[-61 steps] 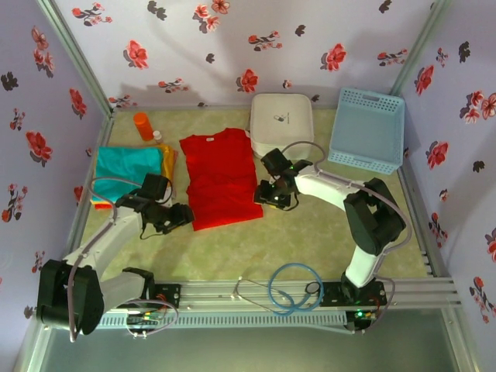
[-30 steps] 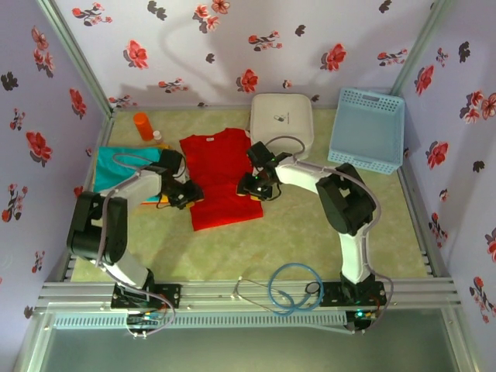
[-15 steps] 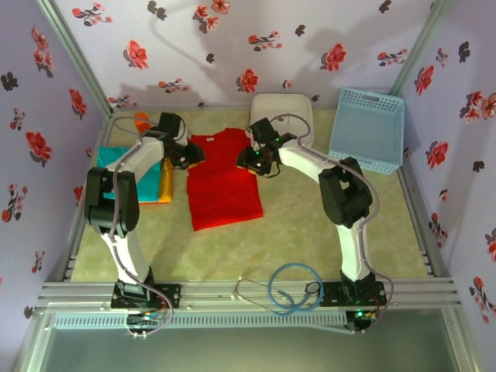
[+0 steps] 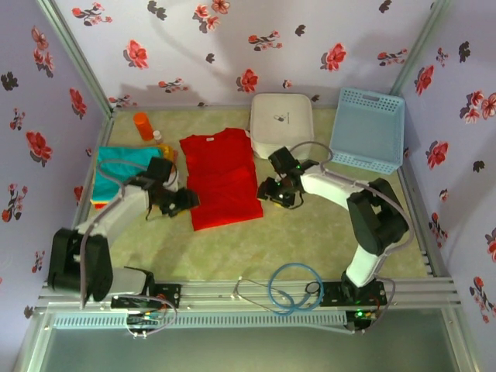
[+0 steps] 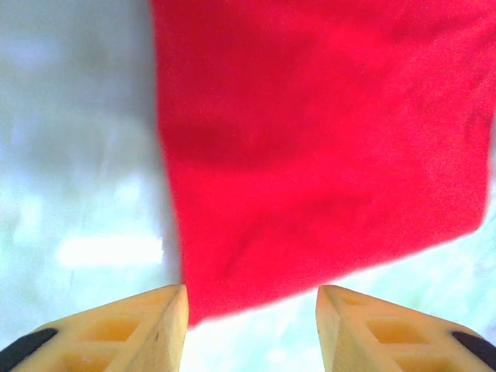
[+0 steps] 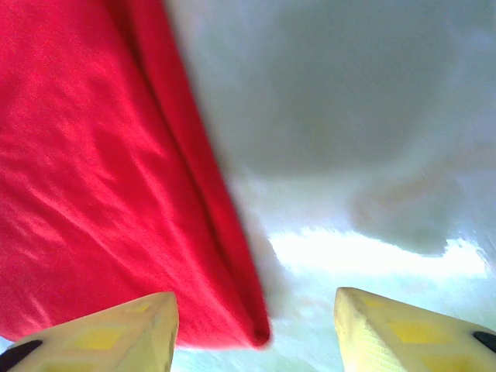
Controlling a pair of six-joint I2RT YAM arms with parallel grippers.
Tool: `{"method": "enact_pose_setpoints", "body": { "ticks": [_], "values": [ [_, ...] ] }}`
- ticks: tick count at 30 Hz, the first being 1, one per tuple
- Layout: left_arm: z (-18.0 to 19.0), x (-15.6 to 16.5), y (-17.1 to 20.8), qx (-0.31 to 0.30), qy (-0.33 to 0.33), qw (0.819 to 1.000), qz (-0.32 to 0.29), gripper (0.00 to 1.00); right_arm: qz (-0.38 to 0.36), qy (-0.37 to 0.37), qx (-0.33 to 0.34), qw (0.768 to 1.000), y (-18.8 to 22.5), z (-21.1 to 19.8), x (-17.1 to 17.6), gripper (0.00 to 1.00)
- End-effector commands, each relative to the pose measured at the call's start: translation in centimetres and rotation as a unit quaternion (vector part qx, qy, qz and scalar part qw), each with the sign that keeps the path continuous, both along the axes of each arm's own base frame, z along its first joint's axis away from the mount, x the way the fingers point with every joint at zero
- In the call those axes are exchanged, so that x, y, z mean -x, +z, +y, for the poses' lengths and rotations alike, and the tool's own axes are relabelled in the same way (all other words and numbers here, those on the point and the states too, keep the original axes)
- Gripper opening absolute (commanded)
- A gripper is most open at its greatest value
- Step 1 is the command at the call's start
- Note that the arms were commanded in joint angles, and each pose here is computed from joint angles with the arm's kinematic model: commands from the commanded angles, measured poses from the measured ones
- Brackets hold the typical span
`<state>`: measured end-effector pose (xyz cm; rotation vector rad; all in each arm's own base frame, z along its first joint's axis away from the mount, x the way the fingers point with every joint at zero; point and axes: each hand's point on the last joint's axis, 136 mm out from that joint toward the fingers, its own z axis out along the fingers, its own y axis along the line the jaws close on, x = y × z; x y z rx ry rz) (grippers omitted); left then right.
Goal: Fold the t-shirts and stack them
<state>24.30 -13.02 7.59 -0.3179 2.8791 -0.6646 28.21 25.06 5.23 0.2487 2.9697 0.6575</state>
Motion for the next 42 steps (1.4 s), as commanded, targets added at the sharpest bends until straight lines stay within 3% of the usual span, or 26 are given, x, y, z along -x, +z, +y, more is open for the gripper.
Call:
{"method": "enact_pose_setpoints", "body": {
  "ticks": [1, 6, 14, 20, 24, 29, 42],
  "values": [
    [0.0, 2.9, -1.1, 0.021, 0.026, 0.999, 0.020, 0.50, 0.009, -0.001, -0.003, 1.000, -0.6, -0.3, 1.9, 0.54],
    [-0.7, 4.4, -2.6, 0.059, 0.044, 0.997, 0.022, 0.52, 0.021, -0.002, -0.045, 0.999, -1.9, 1.5, 2.5, 0.52],
    [-1.7, 3.4, -4.0, 0.075, 0.052, 0.995, 0.034, 0.55, 0.024, 0.002, -0.061, 0.998, -2.6, 4.4, 1.8, 0.52],
    [-2.5, 2.5, -4.4, 0.091, 0.060, 0.993, 0.040, 0.55, 0.019, 0.016, -0.057, 0.998, -2.3, 5.5, 1.9, 0.48],
    [-2.5, 2.4, -4.9, 0.088, 0.063, 0.993, 0.051, 0.53, 0.010, 0.022, -0.020, 1.000, -1.8, 4.9, 1.9, 0.48],
    [-2.6, 2.2, -6.0, 0.083, 0.068, 0.992, 0.066, 0.48, 0.010, 0.021, 0.009, 1.000, -2.0, 4.6, 2.0, 0.48],
    [-3.0, 0.0, -5.6, 0.089, 0.082, 0.992, 0.044, 0.23, 0.008, 0.004, 0.033, 0.999, -2.5, 3.2, 2.4, 0.44]
  ]
}}
